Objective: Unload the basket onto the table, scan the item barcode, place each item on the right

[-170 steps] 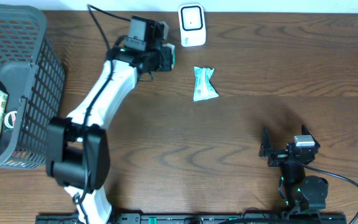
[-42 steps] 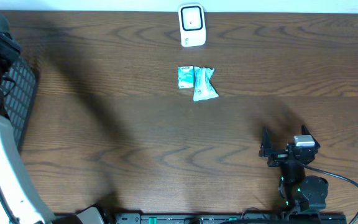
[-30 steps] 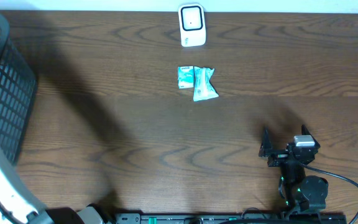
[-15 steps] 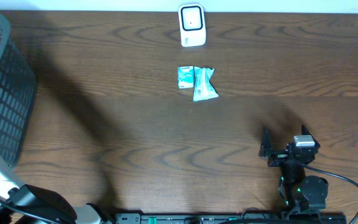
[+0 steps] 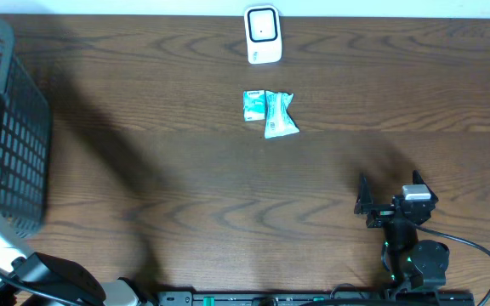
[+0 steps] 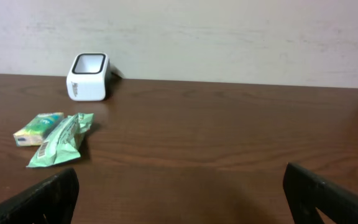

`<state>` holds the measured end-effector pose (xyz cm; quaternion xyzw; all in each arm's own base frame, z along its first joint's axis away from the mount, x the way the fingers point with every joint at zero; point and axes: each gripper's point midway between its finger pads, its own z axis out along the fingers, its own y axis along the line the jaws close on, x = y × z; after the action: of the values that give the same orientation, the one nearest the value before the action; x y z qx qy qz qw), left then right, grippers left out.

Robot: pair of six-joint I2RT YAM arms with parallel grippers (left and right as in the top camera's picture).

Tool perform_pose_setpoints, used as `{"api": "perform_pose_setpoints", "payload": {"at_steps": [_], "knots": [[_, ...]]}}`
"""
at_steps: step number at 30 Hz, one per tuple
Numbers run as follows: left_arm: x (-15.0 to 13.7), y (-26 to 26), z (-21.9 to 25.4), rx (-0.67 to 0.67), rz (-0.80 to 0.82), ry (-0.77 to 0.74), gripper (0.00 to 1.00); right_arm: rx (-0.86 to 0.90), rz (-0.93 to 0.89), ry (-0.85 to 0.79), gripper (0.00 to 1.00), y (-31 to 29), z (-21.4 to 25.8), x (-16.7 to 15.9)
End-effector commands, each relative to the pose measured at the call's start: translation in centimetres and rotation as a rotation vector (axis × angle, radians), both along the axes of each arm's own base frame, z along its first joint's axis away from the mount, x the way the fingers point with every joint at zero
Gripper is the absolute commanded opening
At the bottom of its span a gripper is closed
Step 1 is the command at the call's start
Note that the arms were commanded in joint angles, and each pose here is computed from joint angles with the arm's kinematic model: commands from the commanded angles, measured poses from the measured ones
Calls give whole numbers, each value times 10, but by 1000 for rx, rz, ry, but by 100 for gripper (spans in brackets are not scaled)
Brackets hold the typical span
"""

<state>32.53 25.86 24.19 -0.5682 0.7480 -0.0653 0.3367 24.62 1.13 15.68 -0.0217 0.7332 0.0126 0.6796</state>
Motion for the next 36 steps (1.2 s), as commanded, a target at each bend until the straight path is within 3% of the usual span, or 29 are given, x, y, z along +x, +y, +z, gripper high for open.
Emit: {"api": "perform_pose_setpoints", "payload": {"at_steps": [1,8,11,15,17,29,36], "knots": [[23,-34,21,-82,-181,-136,8,7,4,1,99,1,-1,0],[36,-59,33,-119,-342,-224,8,7,4,1,99,1,-1,0],[33,-25,36,17,-238,-189,8,7,4,1,99,1,-1,0],[16,30,40,169,26,-121,8,7,4,1,99,1,-1,0],[20,37,44,196,35,-140,8,7,4,1,99,1,-1,0],[73,3,-20,38,-127,-94,8,7,4,1,99,1,-1,0],[89,-30,-9,-52,-298,-199,7,7,4,1,99,1,-1,0]]}}
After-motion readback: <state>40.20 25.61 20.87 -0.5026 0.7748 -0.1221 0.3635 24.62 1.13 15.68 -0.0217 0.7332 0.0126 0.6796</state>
